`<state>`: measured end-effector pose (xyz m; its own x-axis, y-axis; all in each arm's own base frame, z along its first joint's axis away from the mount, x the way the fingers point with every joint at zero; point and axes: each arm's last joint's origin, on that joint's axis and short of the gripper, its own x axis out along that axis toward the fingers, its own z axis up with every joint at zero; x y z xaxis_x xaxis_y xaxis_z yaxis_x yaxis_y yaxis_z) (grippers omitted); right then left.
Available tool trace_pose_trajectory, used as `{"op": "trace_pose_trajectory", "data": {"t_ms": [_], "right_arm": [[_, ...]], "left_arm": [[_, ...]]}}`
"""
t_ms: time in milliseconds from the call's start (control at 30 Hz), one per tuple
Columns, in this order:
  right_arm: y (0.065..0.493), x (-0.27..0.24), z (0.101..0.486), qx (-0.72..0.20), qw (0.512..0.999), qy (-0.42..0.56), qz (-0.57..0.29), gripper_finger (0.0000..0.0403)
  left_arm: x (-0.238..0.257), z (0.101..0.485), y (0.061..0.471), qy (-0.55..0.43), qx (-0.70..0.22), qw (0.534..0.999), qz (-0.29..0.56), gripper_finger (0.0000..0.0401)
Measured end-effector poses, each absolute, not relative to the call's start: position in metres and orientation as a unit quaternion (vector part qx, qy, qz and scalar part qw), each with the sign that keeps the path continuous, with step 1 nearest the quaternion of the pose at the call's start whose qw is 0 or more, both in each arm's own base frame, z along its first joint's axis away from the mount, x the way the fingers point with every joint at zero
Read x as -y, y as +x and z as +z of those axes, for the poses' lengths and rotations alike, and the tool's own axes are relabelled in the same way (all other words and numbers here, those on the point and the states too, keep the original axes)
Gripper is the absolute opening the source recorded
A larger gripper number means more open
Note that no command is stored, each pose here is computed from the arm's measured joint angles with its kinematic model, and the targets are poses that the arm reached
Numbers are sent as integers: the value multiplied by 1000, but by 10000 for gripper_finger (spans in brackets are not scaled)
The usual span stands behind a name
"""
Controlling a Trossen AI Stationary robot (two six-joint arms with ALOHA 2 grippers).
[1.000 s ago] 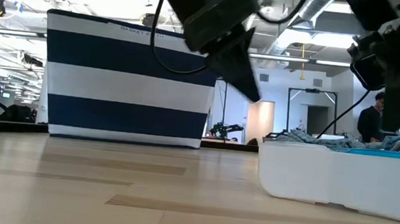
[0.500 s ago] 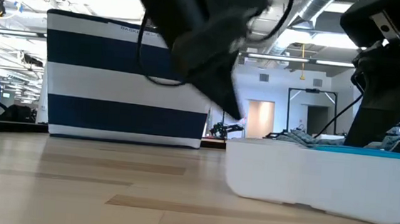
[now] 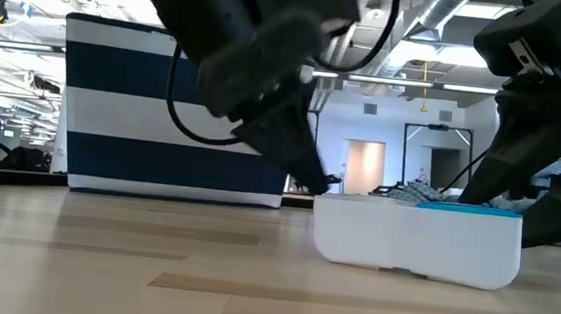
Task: Pick & place medical supplies in basket/bin
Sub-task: Put the white pill organizer into the blue bin
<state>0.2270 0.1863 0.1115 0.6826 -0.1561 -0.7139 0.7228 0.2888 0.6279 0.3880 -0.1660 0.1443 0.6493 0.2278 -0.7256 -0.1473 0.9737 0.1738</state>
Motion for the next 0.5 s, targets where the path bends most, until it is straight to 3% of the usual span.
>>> {"op": "trace_pose_trajectory", "data": {"t_ms": [233, 500], "right_arm": [[225, -179, 110, -273, 747, 511, -326, 181], [229, -181, 111, -274, 773, 491, -294, 181]], "left_arm": [[175, 148, 391, 39, -387, 920, 57, 0], [172, 149, 389, 108, -370, 915, 119, 0]]}}
